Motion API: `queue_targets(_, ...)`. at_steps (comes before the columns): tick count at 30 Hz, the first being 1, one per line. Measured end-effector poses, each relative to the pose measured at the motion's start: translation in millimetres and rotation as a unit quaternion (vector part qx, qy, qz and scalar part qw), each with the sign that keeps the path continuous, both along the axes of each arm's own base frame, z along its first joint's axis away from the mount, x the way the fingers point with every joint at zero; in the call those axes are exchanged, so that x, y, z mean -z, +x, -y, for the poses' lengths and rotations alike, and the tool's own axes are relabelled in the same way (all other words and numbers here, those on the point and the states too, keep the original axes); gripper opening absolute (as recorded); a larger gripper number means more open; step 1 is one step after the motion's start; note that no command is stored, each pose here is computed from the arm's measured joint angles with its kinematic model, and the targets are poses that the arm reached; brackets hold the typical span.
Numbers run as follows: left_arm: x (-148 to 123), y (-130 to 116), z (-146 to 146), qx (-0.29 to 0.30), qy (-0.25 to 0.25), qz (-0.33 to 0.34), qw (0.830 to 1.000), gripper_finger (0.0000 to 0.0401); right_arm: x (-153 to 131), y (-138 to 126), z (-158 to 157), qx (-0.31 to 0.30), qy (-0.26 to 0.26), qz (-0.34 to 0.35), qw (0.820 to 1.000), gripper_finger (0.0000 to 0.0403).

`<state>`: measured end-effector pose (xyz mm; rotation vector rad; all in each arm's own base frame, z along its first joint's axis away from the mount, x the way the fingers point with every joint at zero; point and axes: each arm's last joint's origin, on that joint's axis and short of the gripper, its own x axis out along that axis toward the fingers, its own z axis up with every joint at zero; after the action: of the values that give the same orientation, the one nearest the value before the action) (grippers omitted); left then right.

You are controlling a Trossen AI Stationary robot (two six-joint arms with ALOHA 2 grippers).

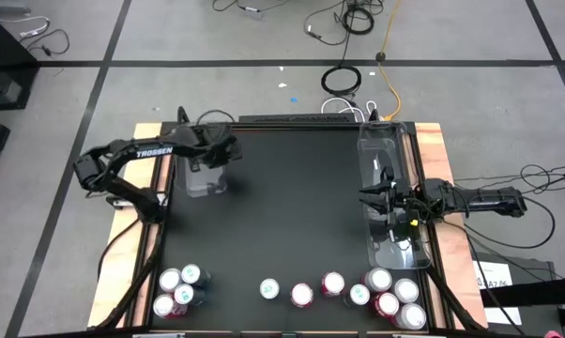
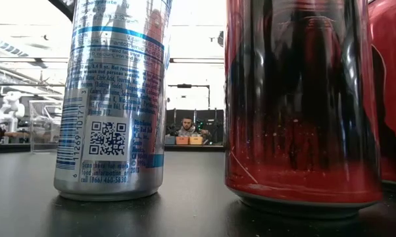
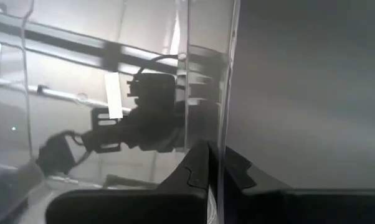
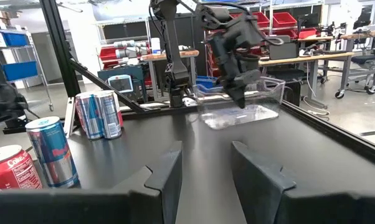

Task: Sort soda cans
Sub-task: Move the top left transparent bin to the middle left of the table

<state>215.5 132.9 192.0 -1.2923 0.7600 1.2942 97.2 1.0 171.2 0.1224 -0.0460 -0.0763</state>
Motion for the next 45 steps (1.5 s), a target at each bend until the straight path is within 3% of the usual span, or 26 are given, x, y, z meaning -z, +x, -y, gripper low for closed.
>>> queue_targets(13, -18, 43, 110, -0.023, 0.015, 0.079, 0.996, 0.0008, 0, 0, 0, 0.000, 0.000, 0.000, 1.000, 0.0128)
queue_targets(19, -17, 59, 140, -0.015, 0.008, 0.087, 0.996, 0.0008, 0, 0, 0, 0.000, 0.000, 0.000, 1.000, 0.0128)
queue_targets(28, -12, 99, 155, 0.008, -0.002, 0.036, 0.999, 0.0008, 0, 0, 0, 0.000, 0.000, 0.000, 1.000, 0.0128)
queue_targets(32, -13, 100, 153, 0.021, -0.012, 0.004, 1.000, 0.0008, 0, 0, 0, 0.000, 0.000, 0.000, 1.000, 0.0128)
queue_targets(45, -13, 102, 158, 0.065, -0.016, 0.005, 0.998, 0.0019, 0, 0, 0, 0.000, 0.000, 0.000, 1.000, 0.0128)
